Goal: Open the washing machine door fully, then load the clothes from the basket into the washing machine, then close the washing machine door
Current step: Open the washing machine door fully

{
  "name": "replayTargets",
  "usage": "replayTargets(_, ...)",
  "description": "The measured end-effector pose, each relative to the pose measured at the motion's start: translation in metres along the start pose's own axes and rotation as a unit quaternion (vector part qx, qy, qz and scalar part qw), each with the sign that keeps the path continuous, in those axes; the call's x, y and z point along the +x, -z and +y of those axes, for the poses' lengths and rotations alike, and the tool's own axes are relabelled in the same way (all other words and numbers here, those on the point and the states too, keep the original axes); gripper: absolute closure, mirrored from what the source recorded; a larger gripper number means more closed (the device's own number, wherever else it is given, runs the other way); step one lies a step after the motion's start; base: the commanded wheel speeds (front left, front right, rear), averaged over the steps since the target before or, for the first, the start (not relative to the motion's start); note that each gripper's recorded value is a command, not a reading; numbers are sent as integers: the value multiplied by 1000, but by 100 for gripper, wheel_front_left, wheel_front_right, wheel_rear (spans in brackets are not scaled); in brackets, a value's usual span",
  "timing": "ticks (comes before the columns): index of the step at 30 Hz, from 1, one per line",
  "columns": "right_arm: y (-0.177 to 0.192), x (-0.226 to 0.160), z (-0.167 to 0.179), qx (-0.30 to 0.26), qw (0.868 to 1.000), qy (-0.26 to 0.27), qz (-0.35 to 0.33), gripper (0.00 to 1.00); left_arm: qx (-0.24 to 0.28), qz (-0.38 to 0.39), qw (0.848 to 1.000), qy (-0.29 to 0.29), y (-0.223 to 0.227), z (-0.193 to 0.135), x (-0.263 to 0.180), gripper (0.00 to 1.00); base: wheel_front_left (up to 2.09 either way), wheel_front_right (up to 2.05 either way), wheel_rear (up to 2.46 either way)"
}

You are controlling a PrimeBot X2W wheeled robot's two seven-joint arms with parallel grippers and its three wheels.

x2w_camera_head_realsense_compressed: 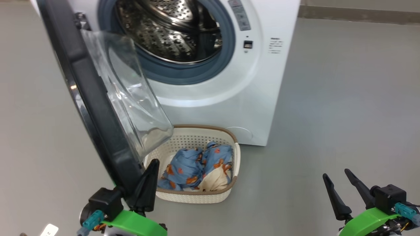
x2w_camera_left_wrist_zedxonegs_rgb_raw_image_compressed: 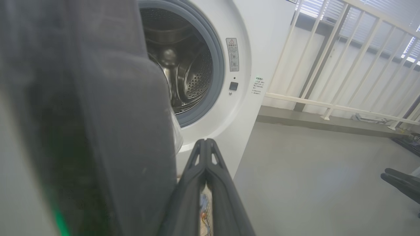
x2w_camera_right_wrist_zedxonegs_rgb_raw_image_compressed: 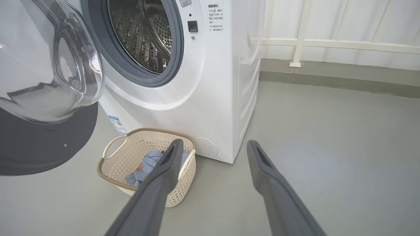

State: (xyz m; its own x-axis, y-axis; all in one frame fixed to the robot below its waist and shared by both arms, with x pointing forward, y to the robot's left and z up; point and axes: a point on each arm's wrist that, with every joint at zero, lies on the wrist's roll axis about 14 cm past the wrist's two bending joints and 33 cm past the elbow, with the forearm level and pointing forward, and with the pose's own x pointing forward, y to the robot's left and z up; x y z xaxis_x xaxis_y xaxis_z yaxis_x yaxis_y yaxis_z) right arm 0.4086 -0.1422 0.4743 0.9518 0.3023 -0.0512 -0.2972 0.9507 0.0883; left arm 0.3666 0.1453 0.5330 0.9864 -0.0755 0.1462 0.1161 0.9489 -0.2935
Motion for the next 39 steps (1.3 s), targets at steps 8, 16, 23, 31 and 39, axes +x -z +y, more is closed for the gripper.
replayTargets(8, 5, 16, 19, -3, 999, -31, 7, 0, 19, -6, 998, -56, -11, 33, -17, 100, 0, 0, 0)
replayTargets(16, 8, 25, 33, -2, 999, -53, 12, 0, 42, -11, 992, -117, -21, 72, -36, 100, 0, 0, 0)
replayTargets(23, 11, 30, 42, -1, 998, -65, 15, 0, 62, -17, 982, -175, -32, 108, -55, 100, 0, 0, 0)
replayTargets(31, 13, 34, 48, 0, 997, -74, 18, 0, 84, -21, 971, -223, -45, 143, -73, 100, 0, 0, 0)
replayTargets(39, 19, 36, 50, 1, 997, -79, 26, 0, 113, -19, 956, -269, -56, 182, -81, 100, 0, 0, 0)
